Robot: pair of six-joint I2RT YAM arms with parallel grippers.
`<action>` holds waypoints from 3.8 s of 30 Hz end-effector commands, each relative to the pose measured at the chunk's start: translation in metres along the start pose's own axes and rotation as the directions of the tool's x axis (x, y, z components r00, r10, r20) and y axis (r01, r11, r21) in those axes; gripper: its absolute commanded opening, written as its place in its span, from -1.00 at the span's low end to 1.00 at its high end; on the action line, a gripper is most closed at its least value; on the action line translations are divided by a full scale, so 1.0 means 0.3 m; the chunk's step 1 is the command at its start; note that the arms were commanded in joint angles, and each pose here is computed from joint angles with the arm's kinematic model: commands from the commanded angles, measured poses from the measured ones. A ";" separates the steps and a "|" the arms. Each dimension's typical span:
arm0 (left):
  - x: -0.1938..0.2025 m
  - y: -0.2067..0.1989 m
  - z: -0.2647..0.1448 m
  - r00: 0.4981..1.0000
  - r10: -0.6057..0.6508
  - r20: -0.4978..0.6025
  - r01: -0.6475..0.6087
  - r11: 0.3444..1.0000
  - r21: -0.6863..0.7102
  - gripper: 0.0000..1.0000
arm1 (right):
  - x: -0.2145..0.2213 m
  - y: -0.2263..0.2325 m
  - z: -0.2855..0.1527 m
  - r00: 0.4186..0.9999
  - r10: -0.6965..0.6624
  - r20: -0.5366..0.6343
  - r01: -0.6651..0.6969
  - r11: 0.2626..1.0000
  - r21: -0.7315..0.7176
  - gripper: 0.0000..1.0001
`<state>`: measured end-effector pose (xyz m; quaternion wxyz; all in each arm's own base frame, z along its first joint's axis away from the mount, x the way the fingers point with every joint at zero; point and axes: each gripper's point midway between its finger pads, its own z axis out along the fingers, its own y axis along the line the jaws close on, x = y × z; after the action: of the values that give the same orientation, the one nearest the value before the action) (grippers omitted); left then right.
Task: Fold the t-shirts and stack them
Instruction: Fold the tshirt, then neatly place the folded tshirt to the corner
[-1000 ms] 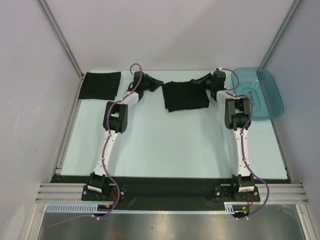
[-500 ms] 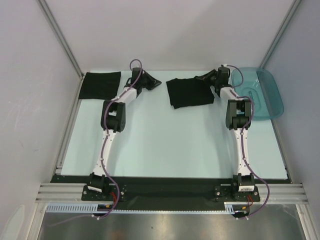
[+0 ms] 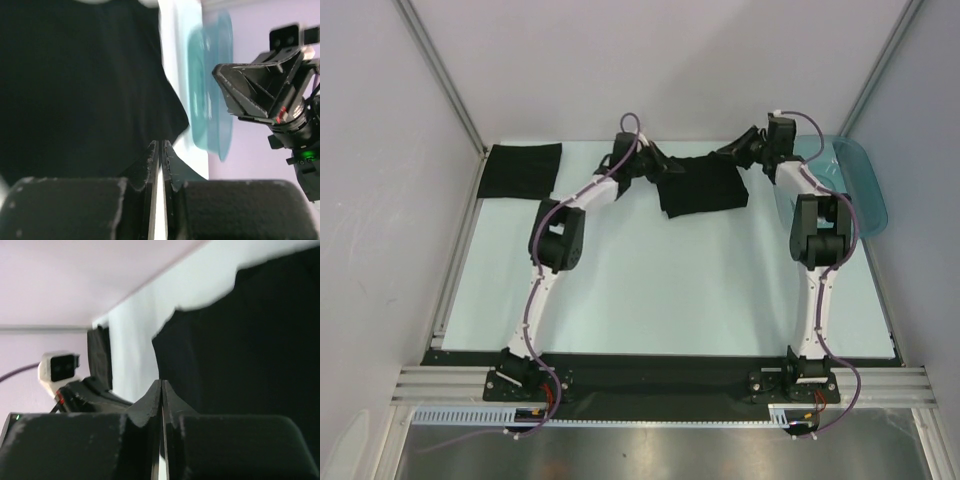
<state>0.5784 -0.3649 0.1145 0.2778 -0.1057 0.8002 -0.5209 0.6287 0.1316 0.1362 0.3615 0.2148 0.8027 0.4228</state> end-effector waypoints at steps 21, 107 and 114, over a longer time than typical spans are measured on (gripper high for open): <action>0.245 0.068 -0.048 0.987 0.032 -0.161 -0.040 0.998 -0.051 -0.87 | 0.215 -0.090 -0.143 0.991 -0.078 -0.108 0.065 0.990 -0.121 -1.00; 0.489 0.079 -1.033 0.998 -0.026 0.055 0.037 0.975 -0.219 0.04 | 0.672 -0.012 -0.429 -0.389 -0.875 -0.287 0.914 -0.407 0.003 1.00; 0.530 0.103 -1.099 0.991 -0.088 0.099 0.107 0.972 -0.211 0.07 | 0.684 -0.077 -0.359 -0.521 -0.813 -0.261 0.851 -0.519 -0.081 0.95</action>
<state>0.2693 -0.1736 0.1234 0.2587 -0.1802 0.8481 -0.4259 0.3895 0.1835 0.0608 0.4047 -0.5608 0.7103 -0.1314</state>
